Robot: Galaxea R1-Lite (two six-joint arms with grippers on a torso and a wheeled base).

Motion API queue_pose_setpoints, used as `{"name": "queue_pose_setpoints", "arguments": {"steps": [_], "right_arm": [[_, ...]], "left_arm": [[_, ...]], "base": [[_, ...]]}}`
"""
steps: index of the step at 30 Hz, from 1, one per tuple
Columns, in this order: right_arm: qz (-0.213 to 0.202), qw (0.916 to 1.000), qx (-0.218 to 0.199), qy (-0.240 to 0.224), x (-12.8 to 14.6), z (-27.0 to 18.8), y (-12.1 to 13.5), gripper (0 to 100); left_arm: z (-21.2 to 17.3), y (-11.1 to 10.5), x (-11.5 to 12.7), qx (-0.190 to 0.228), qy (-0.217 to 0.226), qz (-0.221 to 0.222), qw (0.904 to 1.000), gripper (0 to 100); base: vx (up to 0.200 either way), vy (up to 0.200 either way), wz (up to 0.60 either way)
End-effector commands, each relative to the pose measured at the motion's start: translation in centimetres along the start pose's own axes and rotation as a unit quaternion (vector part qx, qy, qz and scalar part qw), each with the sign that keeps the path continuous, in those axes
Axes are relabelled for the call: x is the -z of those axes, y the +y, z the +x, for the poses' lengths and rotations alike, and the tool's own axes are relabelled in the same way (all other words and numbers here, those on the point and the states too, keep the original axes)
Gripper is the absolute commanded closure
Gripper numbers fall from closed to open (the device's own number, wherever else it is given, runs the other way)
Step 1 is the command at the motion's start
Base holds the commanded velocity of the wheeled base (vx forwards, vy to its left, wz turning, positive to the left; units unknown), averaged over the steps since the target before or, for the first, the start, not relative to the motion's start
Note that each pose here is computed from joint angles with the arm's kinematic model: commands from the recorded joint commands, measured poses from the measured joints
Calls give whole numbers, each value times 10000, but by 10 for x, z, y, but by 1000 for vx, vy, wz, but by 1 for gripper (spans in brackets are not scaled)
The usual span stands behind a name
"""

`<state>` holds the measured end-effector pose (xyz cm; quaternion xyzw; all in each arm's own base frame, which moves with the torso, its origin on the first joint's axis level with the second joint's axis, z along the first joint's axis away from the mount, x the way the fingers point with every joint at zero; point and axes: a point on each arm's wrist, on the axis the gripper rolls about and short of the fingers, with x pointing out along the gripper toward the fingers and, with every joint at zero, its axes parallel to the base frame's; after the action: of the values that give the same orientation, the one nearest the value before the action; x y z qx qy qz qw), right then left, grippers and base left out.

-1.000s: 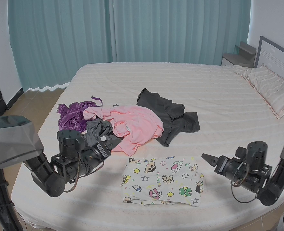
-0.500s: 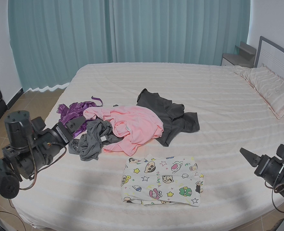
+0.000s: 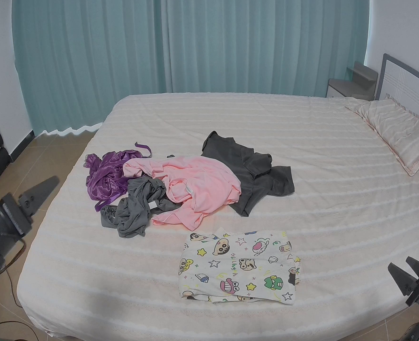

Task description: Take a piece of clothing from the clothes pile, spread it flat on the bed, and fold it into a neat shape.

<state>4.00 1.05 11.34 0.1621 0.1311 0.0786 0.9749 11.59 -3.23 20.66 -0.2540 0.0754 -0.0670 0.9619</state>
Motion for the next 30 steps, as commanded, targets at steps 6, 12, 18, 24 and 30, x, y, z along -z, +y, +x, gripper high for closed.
{"name": "queue_pose_setpoints", "arguments": {"steps": [6, 12, 18, 24, 30], "right_arm": [[-762, 9916, 480, -927, 25, -42, -14, 0], [-1488, 9798, 873, -1015, 39, -49, -18, 0], [-1579, 9762, 1054, -1047, 39, -50, -17, 0], [-1859, 9673, 1307, -1126, 40, -52, -17, 0], [-1915, 9606, 1734, -1022, 37, -56, -17, 0]], "left_arm": [[-102, 20, 4, -147, -952, 1022, 9901, 0], [-120, 30, 14, -581, -994, 1241, 9856, 0], [-137, 39, 26, -889, -1089, 1563, 9776, 0], [-145, 48, 46, -1452, -1050, 1921, 9649, 0], [-151, 56, 67, -1838, -1212, 2286, 9483, 0]], "base": [[0, 0, 0], [0, 0, 0], [0, 0, 0], [0, 0, 0], [0, 0, 0]]}}
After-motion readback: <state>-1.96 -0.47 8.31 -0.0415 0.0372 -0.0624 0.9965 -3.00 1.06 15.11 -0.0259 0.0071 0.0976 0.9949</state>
